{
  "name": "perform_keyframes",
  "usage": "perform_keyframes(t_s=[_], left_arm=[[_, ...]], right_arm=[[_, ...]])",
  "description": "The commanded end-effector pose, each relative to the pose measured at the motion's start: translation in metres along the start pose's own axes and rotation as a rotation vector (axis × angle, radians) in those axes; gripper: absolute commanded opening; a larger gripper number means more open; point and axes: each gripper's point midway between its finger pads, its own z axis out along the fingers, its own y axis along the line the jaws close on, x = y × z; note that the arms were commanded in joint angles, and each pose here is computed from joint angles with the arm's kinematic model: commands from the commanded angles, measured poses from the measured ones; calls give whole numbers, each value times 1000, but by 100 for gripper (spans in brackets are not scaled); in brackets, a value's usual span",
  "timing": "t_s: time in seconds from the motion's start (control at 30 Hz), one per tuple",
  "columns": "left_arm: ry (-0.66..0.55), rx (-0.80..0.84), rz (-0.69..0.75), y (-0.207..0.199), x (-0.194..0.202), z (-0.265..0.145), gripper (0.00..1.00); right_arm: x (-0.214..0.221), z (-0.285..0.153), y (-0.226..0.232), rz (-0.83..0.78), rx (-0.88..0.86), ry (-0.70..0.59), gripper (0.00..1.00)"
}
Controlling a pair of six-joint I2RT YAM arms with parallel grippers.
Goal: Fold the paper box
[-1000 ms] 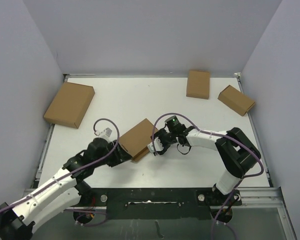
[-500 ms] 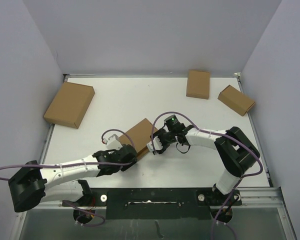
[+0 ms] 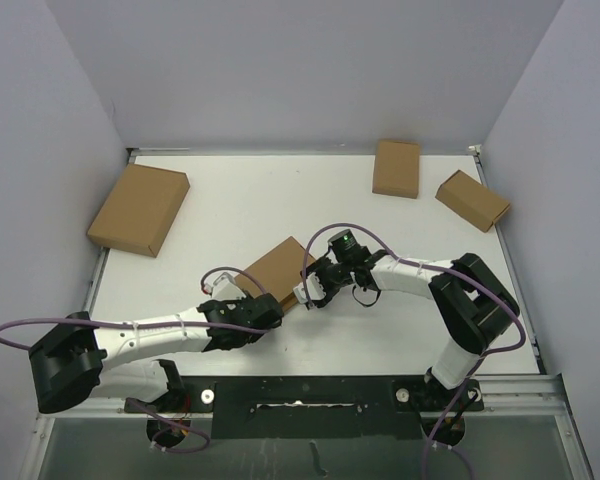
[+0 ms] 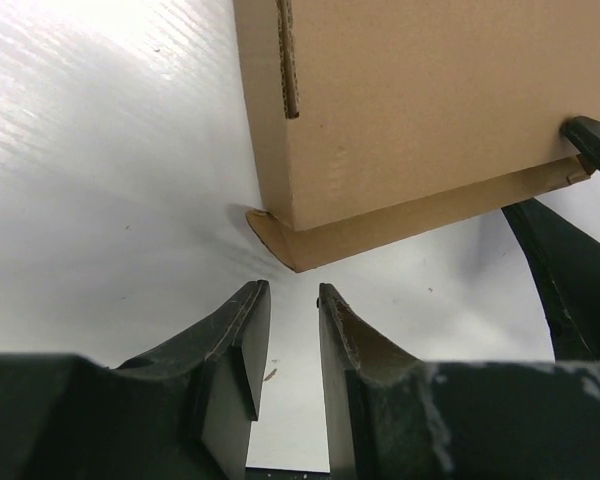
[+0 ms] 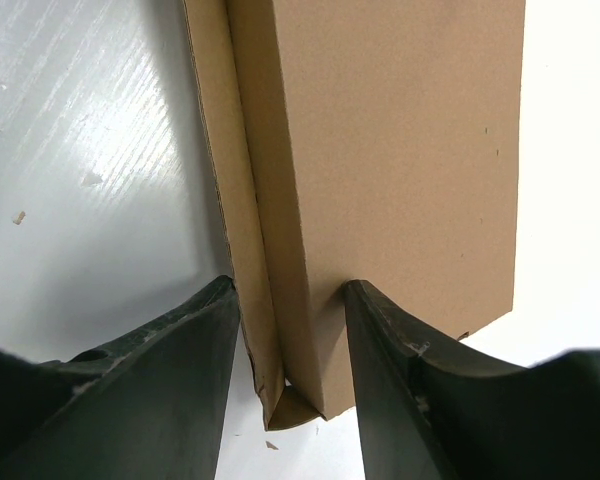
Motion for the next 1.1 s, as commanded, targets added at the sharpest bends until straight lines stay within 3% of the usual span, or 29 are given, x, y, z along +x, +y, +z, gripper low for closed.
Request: perform_keyframes(t_s=[0.0, 0.37, 1.07], left_arm=[[-54, -4, -64, -5, -12, -7, 25], [-66, -45, -74, -4, -11, 2, 17], [-69, -82, -62, 0, -17, 12, 16]], right_arm=[[-6, 6, 11, 39, -54, -21, 45], [-5, 7, 12, 41, -60, -19, 45], [-5, 9, 15, 40, -69, -19, 43]])
